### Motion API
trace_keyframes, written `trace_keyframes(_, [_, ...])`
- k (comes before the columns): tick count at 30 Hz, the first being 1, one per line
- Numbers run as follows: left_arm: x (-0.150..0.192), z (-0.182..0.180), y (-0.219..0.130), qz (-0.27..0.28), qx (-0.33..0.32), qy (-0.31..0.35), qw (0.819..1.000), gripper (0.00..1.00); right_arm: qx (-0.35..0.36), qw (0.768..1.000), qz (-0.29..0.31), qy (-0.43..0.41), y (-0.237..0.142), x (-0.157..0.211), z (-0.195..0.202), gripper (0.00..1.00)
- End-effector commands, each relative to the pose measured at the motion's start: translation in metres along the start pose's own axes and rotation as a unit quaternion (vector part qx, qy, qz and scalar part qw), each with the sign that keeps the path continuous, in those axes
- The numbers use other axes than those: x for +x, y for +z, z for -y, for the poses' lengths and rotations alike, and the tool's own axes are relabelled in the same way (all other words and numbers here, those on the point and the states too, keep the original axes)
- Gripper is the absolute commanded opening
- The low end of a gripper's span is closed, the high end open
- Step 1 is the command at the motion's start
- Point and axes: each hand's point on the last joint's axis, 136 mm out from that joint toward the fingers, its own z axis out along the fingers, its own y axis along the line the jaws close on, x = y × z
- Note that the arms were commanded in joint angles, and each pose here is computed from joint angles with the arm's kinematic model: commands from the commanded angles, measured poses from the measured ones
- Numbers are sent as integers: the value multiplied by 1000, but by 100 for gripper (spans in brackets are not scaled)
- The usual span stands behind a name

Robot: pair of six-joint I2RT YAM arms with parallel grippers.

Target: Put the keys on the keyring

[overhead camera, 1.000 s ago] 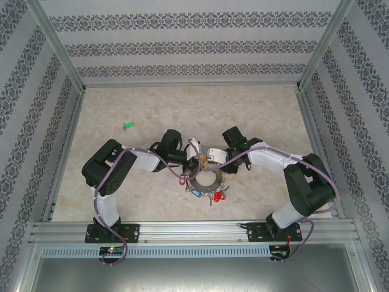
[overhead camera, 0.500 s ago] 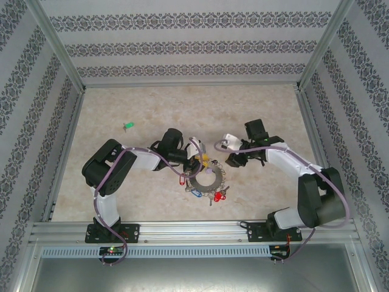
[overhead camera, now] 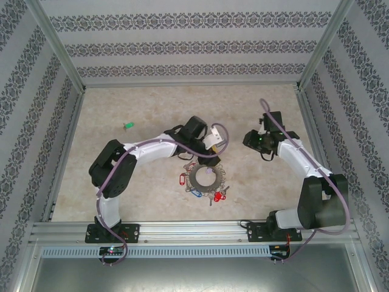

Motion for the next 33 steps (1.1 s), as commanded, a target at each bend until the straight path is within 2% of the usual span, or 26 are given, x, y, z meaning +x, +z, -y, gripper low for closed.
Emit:
trace_keyframes(1, [52, 5, 6, -159, -26, -143, 977, 41, 6, 995, -23, 98, 2, 9, 12, 40])
trace_keyframes(3, [56, 5, 12, -206, -49, -161, 964, 40, 0, 995, -16, 100, 2, 4, 12, 41])
trace_keyframes(5, [59, 4, 19, -230, -77, -151, 958, 40, -3, 995, -8, 102, 2, -2, 13, 41])
trace_keyframes(11, [42, -14, 30, -221, -138, -170, 951, 40, -14, 995, 6, 97, -3, -14, 10, 41])
trace_keyframes(14, [40, -9, 34, -230, -125, -190, 946, 39, -13, 996, 5, 89, -7, -13, 11, 41])
trace_keyframes(20, [58, -3, 40, -257, -123, -208, 936, 39, -24, 996, 10, 83, -15, -14, 13, 41])
trace_keyframes(33, [60, -2, 55, -264, -114, -207, 935, 38, -30, 996, 4, 86, -11, -7, 21, 40])
